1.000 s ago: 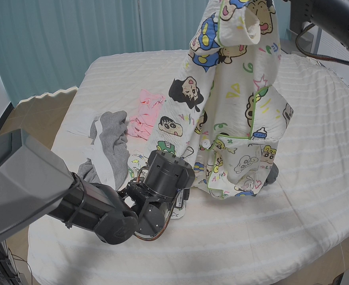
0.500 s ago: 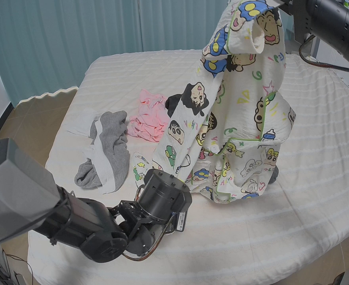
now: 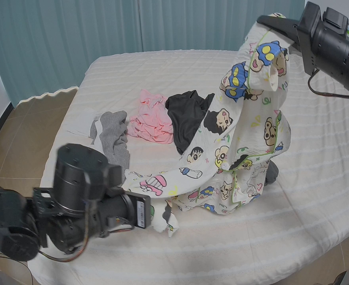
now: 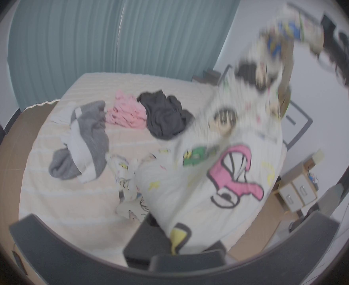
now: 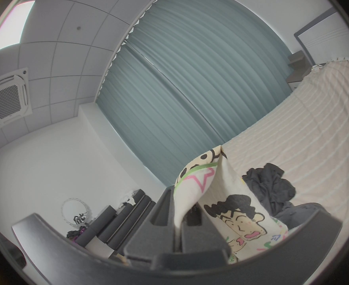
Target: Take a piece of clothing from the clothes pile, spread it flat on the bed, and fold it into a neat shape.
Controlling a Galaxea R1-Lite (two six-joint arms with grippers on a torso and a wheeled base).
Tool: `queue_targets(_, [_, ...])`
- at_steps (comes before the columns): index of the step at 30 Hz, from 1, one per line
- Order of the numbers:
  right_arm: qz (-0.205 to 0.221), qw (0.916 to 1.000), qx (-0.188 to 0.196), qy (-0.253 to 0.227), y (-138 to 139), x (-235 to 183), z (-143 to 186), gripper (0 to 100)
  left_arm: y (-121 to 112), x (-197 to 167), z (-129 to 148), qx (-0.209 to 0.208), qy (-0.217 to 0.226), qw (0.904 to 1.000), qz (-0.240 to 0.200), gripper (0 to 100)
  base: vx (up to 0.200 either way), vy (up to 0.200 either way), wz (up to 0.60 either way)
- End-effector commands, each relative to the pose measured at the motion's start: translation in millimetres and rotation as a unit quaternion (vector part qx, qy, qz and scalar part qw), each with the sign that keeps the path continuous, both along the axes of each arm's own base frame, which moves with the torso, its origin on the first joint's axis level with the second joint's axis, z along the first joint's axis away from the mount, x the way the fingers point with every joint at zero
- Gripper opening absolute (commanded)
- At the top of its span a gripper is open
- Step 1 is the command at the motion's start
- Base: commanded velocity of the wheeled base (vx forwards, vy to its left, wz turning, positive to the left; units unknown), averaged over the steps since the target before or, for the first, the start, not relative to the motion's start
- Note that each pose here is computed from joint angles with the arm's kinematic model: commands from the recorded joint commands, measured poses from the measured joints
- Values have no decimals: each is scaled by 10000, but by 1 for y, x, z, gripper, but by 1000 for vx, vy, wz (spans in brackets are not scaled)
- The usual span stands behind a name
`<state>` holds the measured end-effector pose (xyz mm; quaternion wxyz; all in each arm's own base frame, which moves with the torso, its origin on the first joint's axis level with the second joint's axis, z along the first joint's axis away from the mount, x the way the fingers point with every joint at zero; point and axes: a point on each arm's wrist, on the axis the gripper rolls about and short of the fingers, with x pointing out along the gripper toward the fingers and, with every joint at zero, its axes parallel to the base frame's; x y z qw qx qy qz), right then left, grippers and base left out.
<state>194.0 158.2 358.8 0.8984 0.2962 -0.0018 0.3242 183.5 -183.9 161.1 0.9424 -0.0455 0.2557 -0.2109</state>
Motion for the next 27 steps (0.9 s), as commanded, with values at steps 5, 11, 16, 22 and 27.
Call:
queue_targets(5, [-565,9982,-125,150,-42,-11,-20,0,68,-22,103,-1352,-1580,9768,514,0,0,0,0])
queue_targets(11, [-557,9966,203,-580,-63,-40,13,0,79,-35,144,-1291,-2461,9597,422,0,0,0,0])
queue_targets(16, [-283,9918,391,-1183,-75,-64,41,0,83,-38,169,-1431,-3031,9409,489,0,0,0,0])
queue_targets(22, [-101,9944,289,-1008,-72,-62,29,0,83,-35,144,-1251,-2850,9480,662,0,0,0,0])
queue_targets(27, [-24,9974,143,-700,-67,-57,10,0,85,-38,123,-1053,-2615,9573,639,0,0,0,0])
